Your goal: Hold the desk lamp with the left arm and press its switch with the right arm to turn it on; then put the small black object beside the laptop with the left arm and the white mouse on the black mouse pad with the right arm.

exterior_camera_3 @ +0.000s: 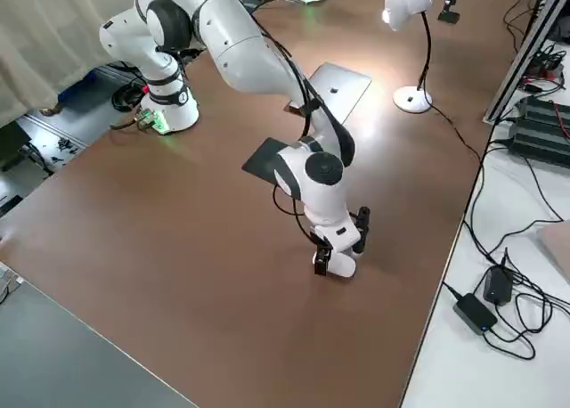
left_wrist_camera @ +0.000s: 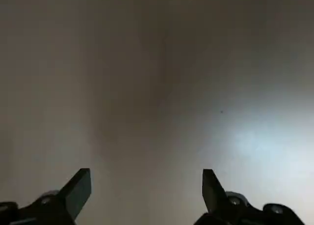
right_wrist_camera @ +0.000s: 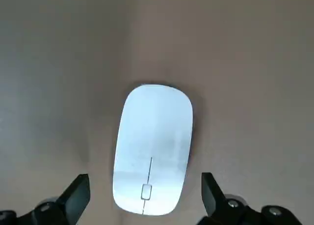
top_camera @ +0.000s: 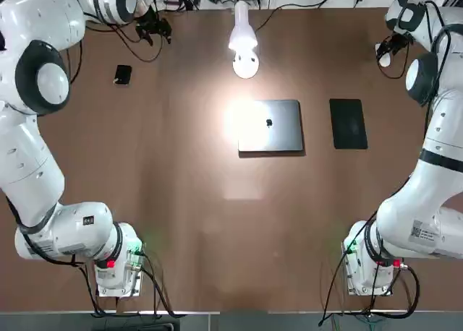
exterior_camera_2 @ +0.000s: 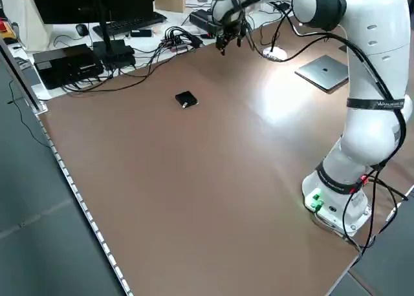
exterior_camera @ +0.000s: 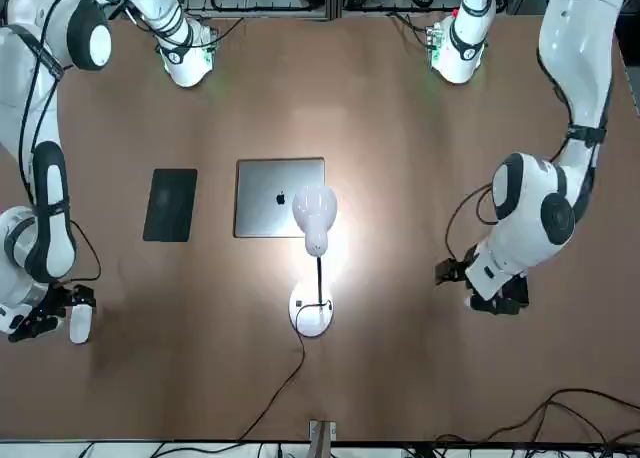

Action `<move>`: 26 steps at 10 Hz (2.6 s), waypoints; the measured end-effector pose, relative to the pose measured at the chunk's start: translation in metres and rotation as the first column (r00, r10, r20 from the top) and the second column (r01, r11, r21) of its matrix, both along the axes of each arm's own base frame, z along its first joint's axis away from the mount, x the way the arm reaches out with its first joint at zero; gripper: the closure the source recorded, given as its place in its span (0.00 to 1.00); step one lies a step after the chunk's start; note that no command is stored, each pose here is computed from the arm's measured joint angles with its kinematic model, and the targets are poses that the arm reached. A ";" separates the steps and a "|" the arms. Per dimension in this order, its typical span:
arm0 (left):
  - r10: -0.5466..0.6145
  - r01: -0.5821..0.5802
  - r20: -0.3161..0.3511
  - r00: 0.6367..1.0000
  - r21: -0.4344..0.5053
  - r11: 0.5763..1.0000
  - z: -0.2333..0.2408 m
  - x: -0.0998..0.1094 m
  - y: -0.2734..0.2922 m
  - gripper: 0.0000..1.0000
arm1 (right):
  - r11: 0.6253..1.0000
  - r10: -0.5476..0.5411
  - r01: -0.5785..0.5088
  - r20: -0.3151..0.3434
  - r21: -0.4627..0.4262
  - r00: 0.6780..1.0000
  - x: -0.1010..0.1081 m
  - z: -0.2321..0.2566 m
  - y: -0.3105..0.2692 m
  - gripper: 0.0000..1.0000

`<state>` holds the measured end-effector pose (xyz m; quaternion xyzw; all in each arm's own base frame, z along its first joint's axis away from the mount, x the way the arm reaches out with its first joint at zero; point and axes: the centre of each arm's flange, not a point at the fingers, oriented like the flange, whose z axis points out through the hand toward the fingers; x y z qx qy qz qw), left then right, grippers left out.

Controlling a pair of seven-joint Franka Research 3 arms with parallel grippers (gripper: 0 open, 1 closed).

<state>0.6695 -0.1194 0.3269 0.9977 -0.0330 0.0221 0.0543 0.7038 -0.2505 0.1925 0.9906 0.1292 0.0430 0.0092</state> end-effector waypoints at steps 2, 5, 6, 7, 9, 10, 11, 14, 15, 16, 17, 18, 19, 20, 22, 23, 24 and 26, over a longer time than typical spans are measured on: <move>0.059 -0.057 -0.031 0.998 0.061 0.997 0.002 0.002 0.062 0.00 | 1.000 0.005 -0.005 0.017 -0.005 1.000 0.003 -0.001 0.004 0.00; 0.038 -0.035 -0.062 0.997 0.061 0.998 -0.044 -0.001 0.158 0.00 | 0.999 0.017 -0.014 0.096 -0.028 0.995 0.014 -0.001 0.013 0.00; 0.031 -0.028 -0.051 0.998 0.068 0.997 -0.069 0.001 0.171 0.00 | 0.999 0.019 -0.016 0.100 -0.028 0.995 0.014 -0.004 0.015 0.00; 0.017 -0.014 -0.036 0.999 0.079 0.997 -0.093 0.003 0.174 0.00 | 0.999 0.018 -0.016 0.100 -0.030 0.995 0.014 -0.006 0.015 0.00; 0.014 -0.013 -0.009 1.000 0.088 0.996 -0.118 0.005 0.183 0.00 | 0.999 0.014 -0.011 0.101 -0.033 0.995 0.013 -0.011 0.011 0.00; 0.019 -0.019 -0.002 1.000 0.094 0.995 -0.120 0.005 0.188 0.00 | 0.999 0.011 -0.008 0.098 -0.033 0.995 0.012 -0.013 0.009 0.00; 0.022 -0.022 -0.001 1.000 0.099 0.995 -0.120 0.005 0.191 0.00 | 0.999 0.010 -0.007 0.096 -0.033 0.995 0.011 -0.015 0.008 0.00; 0.034 -0.033 -0.005 0.999 0.106 0.994 -0.127 0.003 0.200 0.00 | 0.999 0.011 -0.008 0.093 -0.032 0.996 0.010 -0.018 0.009 0.15; 0.037 -0.037 -0.003 0.999 0.105 0.994 -0.133 0.003 0.202 0.00 | 0.999 0.013 -0.010 0.093 -0.031 0.996 0.011 -0.018 0.010 0.31; 0.041 -0.040 -0.001 0.999 0.104 0.994 -0.139 0.002 0.204 0.00 | 0.999 0.016 -0.014 0.094 -0.030 0.995 0.012 -0.017 0.013 0.38; 0.044 -0.044 -0.002 0.999 0.105 0.993 -0.143 0.002 0.207 0.00 | 0.999 0.020 -0.017 0.095 -0.030 0.995 0.013 -0.017 0.016 0.38; 0.047 -0.046 -0.005 0.999 0.107 0.993 -0.145 0.001 0.209 0.00 | 0.999 0.027 -0.024 0.098 -0.029 0.995 0.016 -0.015 0.021 0.38; 0.049 -0.048 -0.006 0.999 0.107 0.993 -0.146 0.001 0.210 0.00 | 0.999 0.029 -0.027 0.091 -0.020 0.995 0.019 -0.012 0.031 0.38; 0.049 -0.048 -0.007 0.999 0.107 0.993 -0.147 0.000 0.209 0.00 | 1.000 0.021 -0.021 0.064 0.002 0.998 0.020 -0.007 0.046 0.38; 0.045 -0.045 -0.004 0.999 0.105 0.993 -0.150 0.001 0.205 0.01 | 0.999 -0.023 0.022 0.020 0.043 1.000 0.011 0.018 0.094 0.38; 0.045 -0.045 -0.001 0.999 0.103 0.994 -0.152 0.001 0.204 0.04 | 0.997 -0.051 0.051 -0.003 0.062 0.999 -0.003 0.031 0.122 0.38; 0.046 -0.046 0.001 0.999 0.103 0.994 -0.153 0.001 0.205 0.05 | 0.993 -0.082 0.085 -0.033 0.082 0.996 -0.025 0.045 0.149 0.38; 0.049 -0.050 0.005 0.999 0.104 0.993 -0.153 0.002 0.207 0.20 | 0.981 -0.144 0.155 -0.106 0.112 0.984 -0.083 0.063 0.195 0.38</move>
